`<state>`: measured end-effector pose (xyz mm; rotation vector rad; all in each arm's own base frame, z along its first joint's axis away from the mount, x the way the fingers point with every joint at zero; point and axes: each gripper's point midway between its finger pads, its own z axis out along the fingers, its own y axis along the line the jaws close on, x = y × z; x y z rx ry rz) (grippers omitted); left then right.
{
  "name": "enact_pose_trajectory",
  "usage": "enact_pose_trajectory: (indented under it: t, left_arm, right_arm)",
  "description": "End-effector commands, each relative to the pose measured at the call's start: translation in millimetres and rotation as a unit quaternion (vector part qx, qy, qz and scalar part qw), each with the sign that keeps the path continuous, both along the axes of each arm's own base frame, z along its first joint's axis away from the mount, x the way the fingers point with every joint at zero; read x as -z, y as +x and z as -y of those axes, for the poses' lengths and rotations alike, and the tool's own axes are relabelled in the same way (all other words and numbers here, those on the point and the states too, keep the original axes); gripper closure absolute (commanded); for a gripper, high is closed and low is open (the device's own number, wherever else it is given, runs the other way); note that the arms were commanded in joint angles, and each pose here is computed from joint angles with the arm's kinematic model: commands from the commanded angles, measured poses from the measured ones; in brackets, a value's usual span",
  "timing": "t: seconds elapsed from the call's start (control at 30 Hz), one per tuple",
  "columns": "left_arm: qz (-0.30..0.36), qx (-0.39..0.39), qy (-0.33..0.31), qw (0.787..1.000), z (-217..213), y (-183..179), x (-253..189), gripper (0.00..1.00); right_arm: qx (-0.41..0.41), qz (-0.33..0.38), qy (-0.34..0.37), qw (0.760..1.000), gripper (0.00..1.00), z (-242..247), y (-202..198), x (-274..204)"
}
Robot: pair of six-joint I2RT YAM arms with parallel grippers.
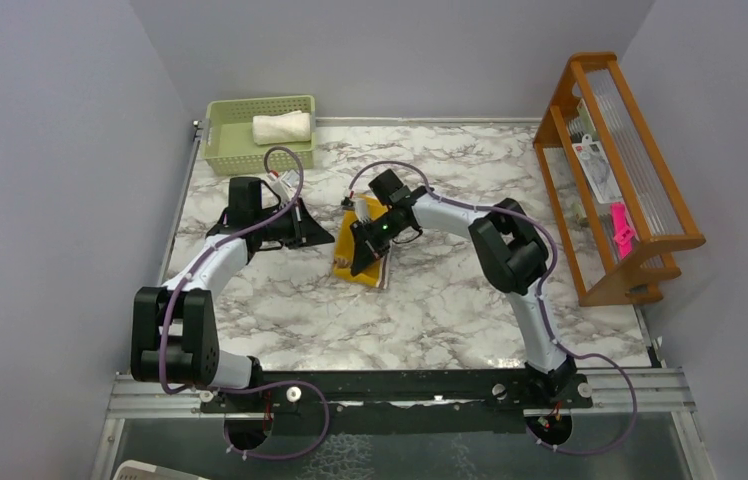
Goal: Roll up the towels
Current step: Roll the towel at the center of the board.
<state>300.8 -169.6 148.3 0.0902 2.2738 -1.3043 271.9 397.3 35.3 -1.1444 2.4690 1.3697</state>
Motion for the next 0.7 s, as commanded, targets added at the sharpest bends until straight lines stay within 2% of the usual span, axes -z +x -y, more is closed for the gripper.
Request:
enact_pose_trajectory:
  t: [0.0, 0.2, 0.3, 0.43, 0.57, 0.67]
  left_arm:
    - [0.012, 0.012, -0.029, 0.999, 4, -6, -7, 1.0]
    - [-0.005, 0.008, -0.055, 0.998, 11, -13, 1, 1.0]
    - [-0.014, -0.008, -0.047, 0.999, 10, -8, 8, 1.0]
    - [-0.016, -0.023, -0.042, 0.999, 9, 14, 7, 1.0]
    - [-0.003, -0.017, -0.04, 0.999, 18, 38, -1, 1.0]
    - [-0.011, 0.0, -0.024, 1.0, 35, 41, 7, 1.0]
  right_arm:
    - [0.014, -0.117, 0.036, 0.992, 0.99, 0, -4, -15]
    - [0.056, -0.213, 0.021, 0.975, 0.99, 14, 7, 12]
    - [0.054, -0.2, 0.02, 0.978, 0.99, 16, 7, 16]
    - [0.055, -0.147, 0.028, 0.987, 0.99, 19, 11, 3]
    - [0.048, -0.15, 0.021, 0.987, 0.99, 22, 7, 7]
    - [0.045, -0.148, 0.022, 0.988, 0.99, 24, 4, 6]
